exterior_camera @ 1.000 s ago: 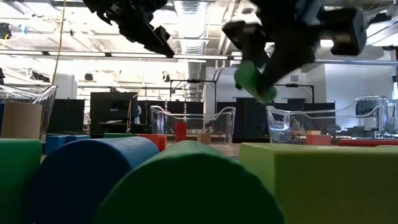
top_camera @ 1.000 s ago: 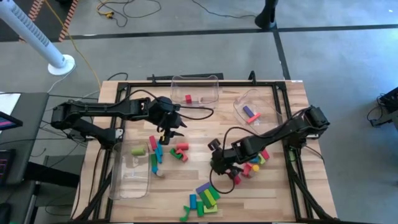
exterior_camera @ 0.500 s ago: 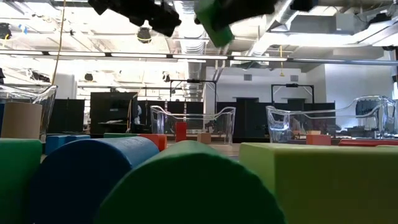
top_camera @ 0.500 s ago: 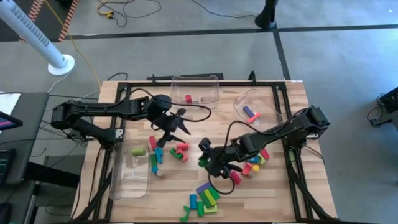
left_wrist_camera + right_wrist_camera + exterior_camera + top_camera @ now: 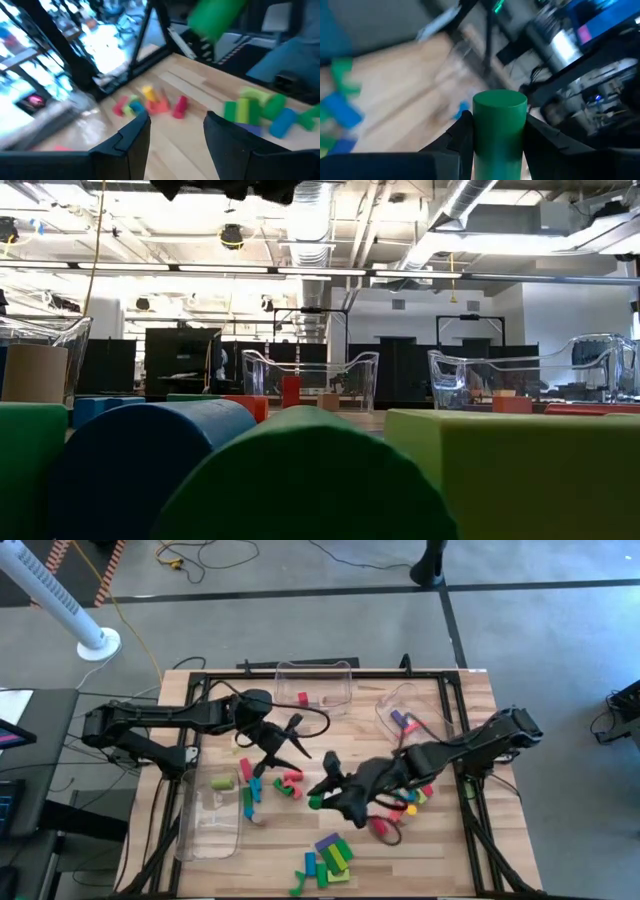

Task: Sort blocks by size
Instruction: Put the green cylindrical block into the left transparent bin

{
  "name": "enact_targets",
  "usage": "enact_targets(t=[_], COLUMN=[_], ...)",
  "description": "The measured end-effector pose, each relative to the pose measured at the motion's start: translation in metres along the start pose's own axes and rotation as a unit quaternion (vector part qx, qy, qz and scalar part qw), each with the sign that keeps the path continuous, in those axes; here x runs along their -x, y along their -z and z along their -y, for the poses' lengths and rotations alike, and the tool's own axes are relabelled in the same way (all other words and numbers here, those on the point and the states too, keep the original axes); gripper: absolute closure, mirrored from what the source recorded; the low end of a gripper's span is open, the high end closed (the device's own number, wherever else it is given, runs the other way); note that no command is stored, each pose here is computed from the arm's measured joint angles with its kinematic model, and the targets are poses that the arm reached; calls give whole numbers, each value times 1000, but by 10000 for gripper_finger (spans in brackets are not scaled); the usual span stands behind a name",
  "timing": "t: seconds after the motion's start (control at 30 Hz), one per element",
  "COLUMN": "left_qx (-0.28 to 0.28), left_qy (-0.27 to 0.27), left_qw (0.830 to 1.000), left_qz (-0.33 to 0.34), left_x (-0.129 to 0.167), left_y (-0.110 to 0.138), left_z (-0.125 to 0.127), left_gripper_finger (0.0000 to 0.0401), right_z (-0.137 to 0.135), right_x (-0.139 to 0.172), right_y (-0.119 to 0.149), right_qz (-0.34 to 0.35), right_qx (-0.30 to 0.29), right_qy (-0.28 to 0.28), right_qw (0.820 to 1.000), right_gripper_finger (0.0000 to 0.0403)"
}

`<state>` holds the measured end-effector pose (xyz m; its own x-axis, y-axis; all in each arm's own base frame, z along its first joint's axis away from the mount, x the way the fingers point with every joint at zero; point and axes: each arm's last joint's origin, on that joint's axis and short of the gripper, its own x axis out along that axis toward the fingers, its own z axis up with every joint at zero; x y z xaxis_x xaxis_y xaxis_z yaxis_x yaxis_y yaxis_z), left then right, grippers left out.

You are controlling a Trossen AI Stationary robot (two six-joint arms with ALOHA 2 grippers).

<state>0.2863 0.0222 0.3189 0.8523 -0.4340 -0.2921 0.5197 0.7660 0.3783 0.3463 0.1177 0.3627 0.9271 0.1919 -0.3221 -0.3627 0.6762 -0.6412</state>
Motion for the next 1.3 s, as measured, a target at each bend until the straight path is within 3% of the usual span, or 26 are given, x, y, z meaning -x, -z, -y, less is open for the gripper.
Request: enact_targets(t=[0.2,0.4,1.3], left_qx=[-56,-57,-14], left_qy=[-34,-50,-66], left_qw=[997,994,994], left_qz=[49,75,87], left_x=[-3,-2,-1], left_y=[-15,-21,-24], left_z=[-2,-5,-7], left_gripper_finger=[225,224,187], right_z=[27,43,55], right_x=[21,24,12], right_y=[-7,0,28], right_qz=[79,106,39], right_qx=[-100,-178,-190], right_qy=[17,11,39], right_qw=[992,978,980], right_gripper_finger=[245,245,245])
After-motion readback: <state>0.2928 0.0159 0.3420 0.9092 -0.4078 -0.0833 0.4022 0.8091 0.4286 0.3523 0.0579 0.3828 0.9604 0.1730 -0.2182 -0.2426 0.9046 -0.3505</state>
